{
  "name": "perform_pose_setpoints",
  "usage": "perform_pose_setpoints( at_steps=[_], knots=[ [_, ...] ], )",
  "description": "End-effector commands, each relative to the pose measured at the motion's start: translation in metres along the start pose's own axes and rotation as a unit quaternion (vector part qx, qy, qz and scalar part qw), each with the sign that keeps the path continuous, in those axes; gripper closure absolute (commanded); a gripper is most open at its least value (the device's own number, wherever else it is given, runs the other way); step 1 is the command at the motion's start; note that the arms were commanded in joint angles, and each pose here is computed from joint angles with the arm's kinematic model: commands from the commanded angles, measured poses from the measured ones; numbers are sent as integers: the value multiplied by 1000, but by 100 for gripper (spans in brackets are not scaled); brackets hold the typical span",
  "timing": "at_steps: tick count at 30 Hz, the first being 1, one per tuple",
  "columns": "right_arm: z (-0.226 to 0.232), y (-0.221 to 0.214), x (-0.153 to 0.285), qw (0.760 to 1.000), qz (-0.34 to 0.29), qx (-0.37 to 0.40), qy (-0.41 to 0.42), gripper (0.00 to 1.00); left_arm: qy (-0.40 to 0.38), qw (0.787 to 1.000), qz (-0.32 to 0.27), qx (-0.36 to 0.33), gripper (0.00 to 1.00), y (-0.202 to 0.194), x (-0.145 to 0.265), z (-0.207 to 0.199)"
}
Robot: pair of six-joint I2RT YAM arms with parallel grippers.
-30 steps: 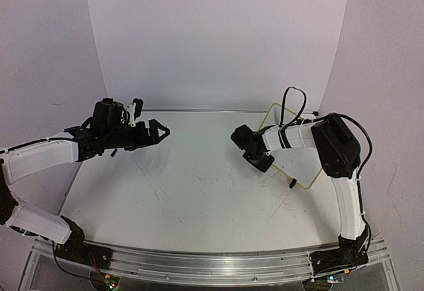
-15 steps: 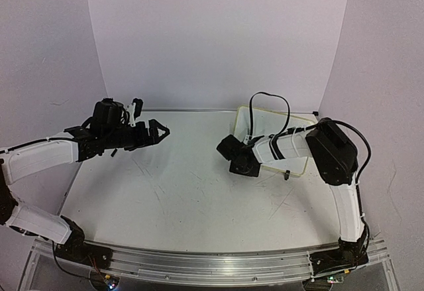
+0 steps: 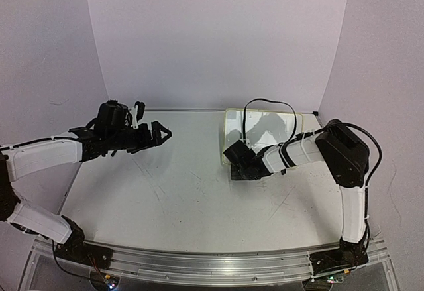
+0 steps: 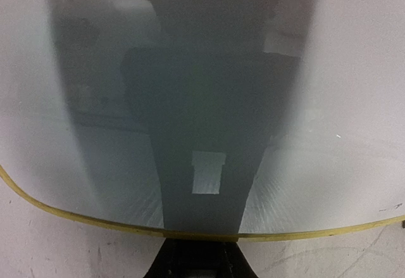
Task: Write a sentence on the whiteboard
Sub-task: Adjust the whiteboard at the center of the board, then pick up the whiteboard marker from the center of the board.
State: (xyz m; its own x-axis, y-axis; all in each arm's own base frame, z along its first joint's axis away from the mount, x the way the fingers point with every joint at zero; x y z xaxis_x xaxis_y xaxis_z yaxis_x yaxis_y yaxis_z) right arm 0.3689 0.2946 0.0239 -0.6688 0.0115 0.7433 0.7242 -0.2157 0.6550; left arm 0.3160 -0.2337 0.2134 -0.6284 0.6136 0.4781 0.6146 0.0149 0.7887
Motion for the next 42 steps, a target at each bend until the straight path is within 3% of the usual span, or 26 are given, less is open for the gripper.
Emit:
perform_pose_setpoints(
  at_steps=[1,6,7,9,10,14,16,17,19,20,22,27,30,37,42],
  knots=[
    [15,-4,31,997,17,24,70,83,-1,1000,-25,3,1,15,-3,-5],
    [-2,-20,46,996,39,34,78,78,1,1000,-16,7,1,13,-12,-5],
    [-1,-21,49,994,43,47,88,70,3,1000,-17,5,1,15,-15,-5],
    [4,-19,56,991,46,68,108,35,10,1000,-17,4,1,17,-16,-3],
    [6,-16,60,990,43,75,114,24,13,1000,-14,4,1,19,-18,-1],
    [7,-2,84,984,29,98,144,3,54,999,3,6,0,33,-19,27],
    [6,-4,101,977,37,111,178,2,83,996,21,25,1,39,-14,59],
    [2,-2,121,969,33,114,215,2,128,989,46,53,1,41,-10,101],
    [-5,3,139,965,21,114,236,2,183,979,71,56,1,43,-8,136],
    [-12,11,156,960,2,118,252,2,248,962,102,44,1,41,-10,168],
    [-13,22,175,954,-19,121,274,2,290,945,146,40,1,29,-19,201],
    [-5,32,211,925,-32,147,348,2,320,919,219,69,10,0,-41,283],
    [-3,32,213,922,-25,145,359,2,288,927,232,54,14,-1,-66,303],
    [-13,33,206,924,-16,137,356,2,276,922,271,21,23,-24,-94,331],
    [-15,43,209,927,-25,121,355,2,230,929,286,49,44,-40,-94,312]
  ],
)
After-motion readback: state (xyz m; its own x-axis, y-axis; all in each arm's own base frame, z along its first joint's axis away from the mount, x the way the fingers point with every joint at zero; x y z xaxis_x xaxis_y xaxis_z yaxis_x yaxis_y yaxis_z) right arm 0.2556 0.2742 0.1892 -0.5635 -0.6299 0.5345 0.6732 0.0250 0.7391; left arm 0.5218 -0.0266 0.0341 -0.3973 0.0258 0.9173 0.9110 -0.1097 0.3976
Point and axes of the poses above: each gripper's point midway between its finger pads, its own x axis back along the fingers, its own z axis along the line the jaws close on, y = z × x, the point moved 2 cm from there along x, back along the fingers, and after that the axes turned 15 degrees about -x, right-handed, at the moved point
